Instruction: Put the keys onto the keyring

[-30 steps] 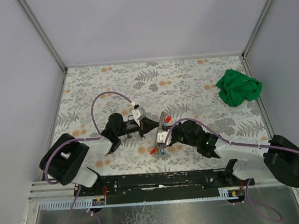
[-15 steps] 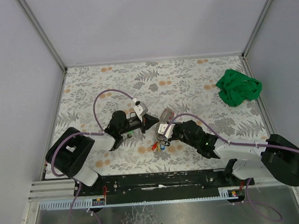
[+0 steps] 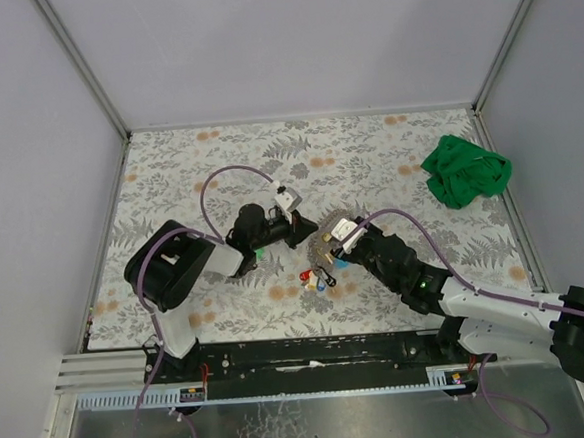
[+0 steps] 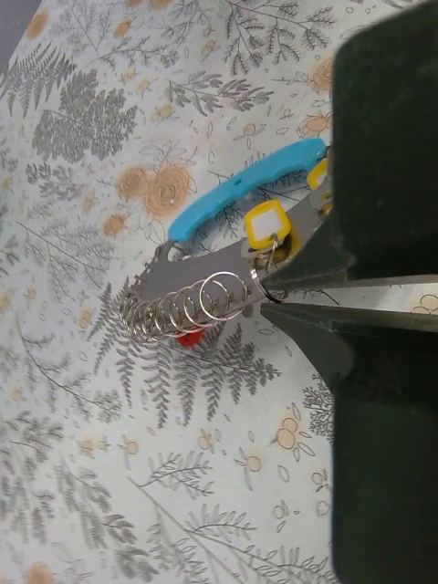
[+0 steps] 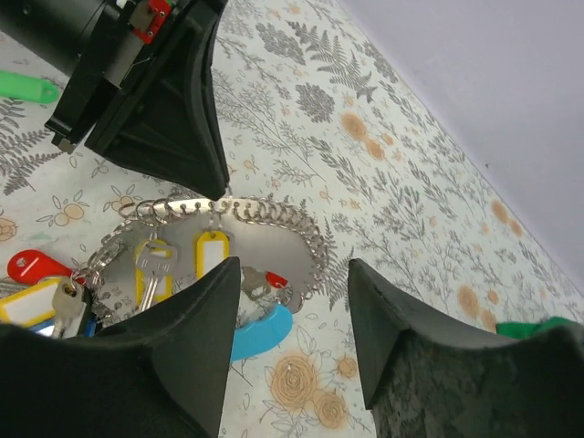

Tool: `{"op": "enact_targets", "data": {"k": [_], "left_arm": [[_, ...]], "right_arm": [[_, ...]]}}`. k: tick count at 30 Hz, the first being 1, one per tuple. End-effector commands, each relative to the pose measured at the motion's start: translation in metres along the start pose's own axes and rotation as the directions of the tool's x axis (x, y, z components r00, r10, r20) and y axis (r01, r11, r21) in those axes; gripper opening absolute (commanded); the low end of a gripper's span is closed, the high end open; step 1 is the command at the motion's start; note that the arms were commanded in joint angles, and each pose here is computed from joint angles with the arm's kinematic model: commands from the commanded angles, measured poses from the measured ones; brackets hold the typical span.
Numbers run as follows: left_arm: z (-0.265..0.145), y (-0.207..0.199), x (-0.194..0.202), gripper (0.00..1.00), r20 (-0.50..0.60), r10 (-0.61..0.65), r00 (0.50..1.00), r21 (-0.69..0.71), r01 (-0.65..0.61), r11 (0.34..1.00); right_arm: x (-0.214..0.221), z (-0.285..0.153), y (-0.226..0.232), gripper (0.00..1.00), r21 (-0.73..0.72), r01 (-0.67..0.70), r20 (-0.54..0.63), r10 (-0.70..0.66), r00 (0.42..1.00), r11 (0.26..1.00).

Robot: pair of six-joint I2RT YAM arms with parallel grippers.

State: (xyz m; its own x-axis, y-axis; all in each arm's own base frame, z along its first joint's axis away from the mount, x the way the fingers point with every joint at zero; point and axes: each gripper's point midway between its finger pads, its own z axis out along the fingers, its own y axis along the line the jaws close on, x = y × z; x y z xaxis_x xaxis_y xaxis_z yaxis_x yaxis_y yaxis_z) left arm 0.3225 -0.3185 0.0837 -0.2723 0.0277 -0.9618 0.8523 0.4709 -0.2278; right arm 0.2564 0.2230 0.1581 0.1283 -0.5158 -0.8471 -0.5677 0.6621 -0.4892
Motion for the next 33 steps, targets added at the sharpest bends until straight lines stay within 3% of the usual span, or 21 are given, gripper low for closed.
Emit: {"op": "enact_targets", "data": {"k": [1,11,13,14,15,16,17,21,27,31,33], "left_arm": [[0.006,0.028,-0.017,0.13,0.073,-0.04,0.997,-0.097,0.047,0.994],[-0.048,0.065,-0.045,0.43,0.163,-0.159,0.974,-0.284,0.2,0.938],[-0.065,0.064,-0.055,0.56,0.183,-0.143,0.973,-0.332,0.198,0.922],[-0.075,0.062,-0.063,0.9,0.197,-0.122,0.973,-0.354,0.187,0.916],[-0.084,0.06,-0.07,0.99,0.206,-0.106,0.973,-0.379,0.18,0.908],[-0.094,0.06,-0.078,1.0,0.219,-0.089,0.972,-0.41,0.175,0.895],[-0.103,0.057,-0.085,1.0,0.226,-0.079,0.971,-0.431,0.172,0.886],[-0.141,0.041,-0.118,1.0,0.321,-0.051,0.946,-0.48,0.209,0.852],[-0.185,0.021,-0.142,1.0,0.438,-0.131,0.889,-0.505,0.364,0.782],[-0.209,0.015,-0.157,1.0,0.505,-0.212,0.837,-0.518,0.49,0.701],[-0.219,0.007,-0.163,1.0,0.486,-0.207,0.849,-0.533,0.475,0.7]], "right_arm": [[-0.007,-0.007,-0.021,0.58,0.098,-0.071,0.001,0.071,0.997,0.993],[0.001,-0.023,-0.041,0.64,0.202,-0.121,-0.021,0.128,0.992,0.972],[0.003,-0.028,-0.044,0.71,0.222,-0.143,-0.027,0.153,0.988,0.964],[0.004,-0.032,-0.048,0.73,0.239,-0.158,-0.027,0.169,0.985,0.958],[0.004,-0.035,-0.051,0.76,0.257,-0.172,-0.027,0.185,0.982,0.951],[0.005,-0.038,-0.054,0.84,0.266,-0.187,-0.027,0.201,0.979,0.946],[0.003,-0.042,-0.055,0.99,0.269,-0.204,-0.023,0.218,0.976,0.941],[-0.007,-0.056,-0.065,0.99,0.288,-0.288,-0.003,0.302,0.953,0.913],[-0.015,-0.079,-0.086,0.99,0.364,-0.409,0.039,0.425,0.904,0.837],[-0.01,-0.094,-0.096,0.99,0.411,-0.442,0.054,0.463,0.885,0.797],[-0.007,-0.104,-0.103,0.99,0.441,-0.46,0.071,0.481,0.874,0.77]]}}
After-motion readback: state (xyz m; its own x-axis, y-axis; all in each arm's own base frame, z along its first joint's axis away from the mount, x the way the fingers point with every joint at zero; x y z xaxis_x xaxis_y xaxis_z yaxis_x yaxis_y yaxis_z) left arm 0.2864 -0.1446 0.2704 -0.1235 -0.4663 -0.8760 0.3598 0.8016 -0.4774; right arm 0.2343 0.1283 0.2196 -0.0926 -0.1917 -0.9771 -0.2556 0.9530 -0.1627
